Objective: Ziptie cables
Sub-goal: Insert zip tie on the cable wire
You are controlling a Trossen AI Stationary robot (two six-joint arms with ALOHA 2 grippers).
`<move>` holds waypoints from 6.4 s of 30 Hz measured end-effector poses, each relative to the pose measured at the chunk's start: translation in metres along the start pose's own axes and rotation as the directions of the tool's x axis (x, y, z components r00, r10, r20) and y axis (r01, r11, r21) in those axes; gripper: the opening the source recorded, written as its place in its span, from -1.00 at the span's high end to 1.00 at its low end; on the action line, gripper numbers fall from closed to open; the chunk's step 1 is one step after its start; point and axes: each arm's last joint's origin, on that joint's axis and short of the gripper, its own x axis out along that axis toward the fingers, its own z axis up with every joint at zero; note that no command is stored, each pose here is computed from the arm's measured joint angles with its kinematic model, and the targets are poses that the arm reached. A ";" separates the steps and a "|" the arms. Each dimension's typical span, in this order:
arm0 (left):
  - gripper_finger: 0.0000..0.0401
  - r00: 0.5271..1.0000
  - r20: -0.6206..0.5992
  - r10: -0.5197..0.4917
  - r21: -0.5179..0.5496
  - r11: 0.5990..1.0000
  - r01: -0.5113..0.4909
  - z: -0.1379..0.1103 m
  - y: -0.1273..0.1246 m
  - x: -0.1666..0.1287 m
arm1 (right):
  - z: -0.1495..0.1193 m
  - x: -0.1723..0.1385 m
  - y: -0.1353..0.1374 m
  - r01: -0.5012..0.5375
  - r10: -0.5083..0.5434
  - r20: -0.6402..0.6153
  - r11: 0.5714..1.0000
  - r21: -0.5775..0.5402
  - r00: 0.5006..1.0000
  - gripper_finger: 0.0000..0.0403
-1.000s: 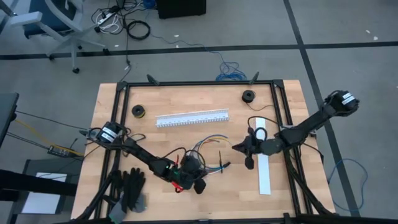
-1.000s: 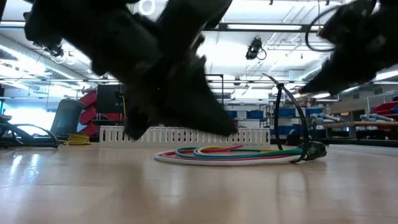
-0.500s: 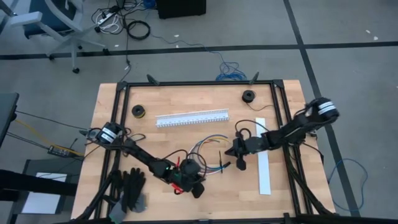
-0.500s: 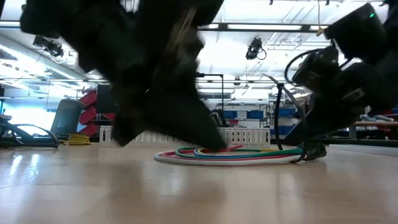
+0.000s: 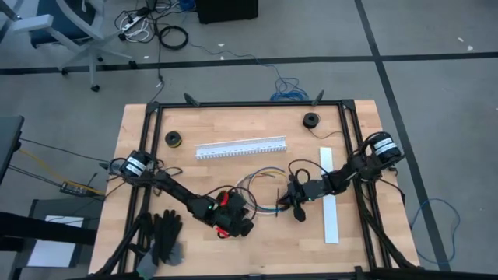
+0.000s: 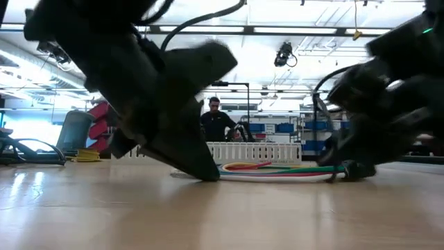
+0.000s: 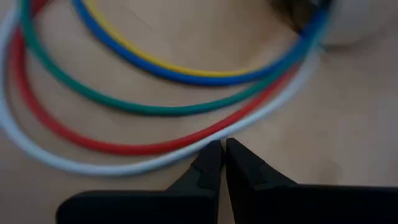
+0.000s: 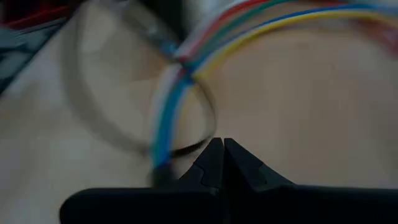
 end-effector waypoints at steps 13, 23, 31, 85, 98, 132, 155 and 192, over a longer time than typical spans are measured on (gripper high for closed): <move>1.00 0.959 0.264 0.099 -0.074 0.994 -0.083 0.034 0.045 0.034 | 0.005 -0.002 0.032 -0.112 0.113 -0.013 0.992 0.060 0.994 1.00; 1.00 0.956 0.293 0.021 -0.014 1.000 -0.017 0.024 0.028 0.021 | 0.003 -0.005 0.030 0.079 -0.081 0.050 0.996 0.035 0.995 1.00; 1.00 0.905 0.426 -0.019 0.059 0.998 -0.007 0.027 0.006 -0.024 | 0.024 -0.041 0.029 0.065 -0.075 0.202 0.996 0.056 0.976 1.00; 0.49 0.863 0.394 -0.318 0.490 0.867 0.096 0.036 -0.031 -0.007 | 0.059 -0.042 -0.004 -0.062 0.035 0.300 0.995 0.080 0.953 0.75; 0.49 0.839 0.443 -0.315 0.449 0.888 0.097 0.041 -0.033 -0.009 | 0.062 -0.043 -0.004 -0.099 0.069 0.322 0.992 0.078 0.944 0.76; 0.49 0.840 0.449 -0.305 0.383 0.915 0.128 0.046 -0.030 -0.007 | 0.065 -0.042 -0.017 -0.061 -0.011 0.323 0.975 0.213 0.946 0.82; 0.49 0.838 0.452 -0.307 0.374 0.918 0.134 0.046 -0.030 -0.007 | 0.084 -0.032 -0.012 -0.106 0.000 0.314 0.942 0.319 0.949 0.74; 0.49 0.849 0.437 -0.298 0.364 0.921 0.136 0.044 -0.029 -0.006 | 0.087 -0.026 -0.011 -0.063 0.010 0.237 0.974 0.217 0.972 1.00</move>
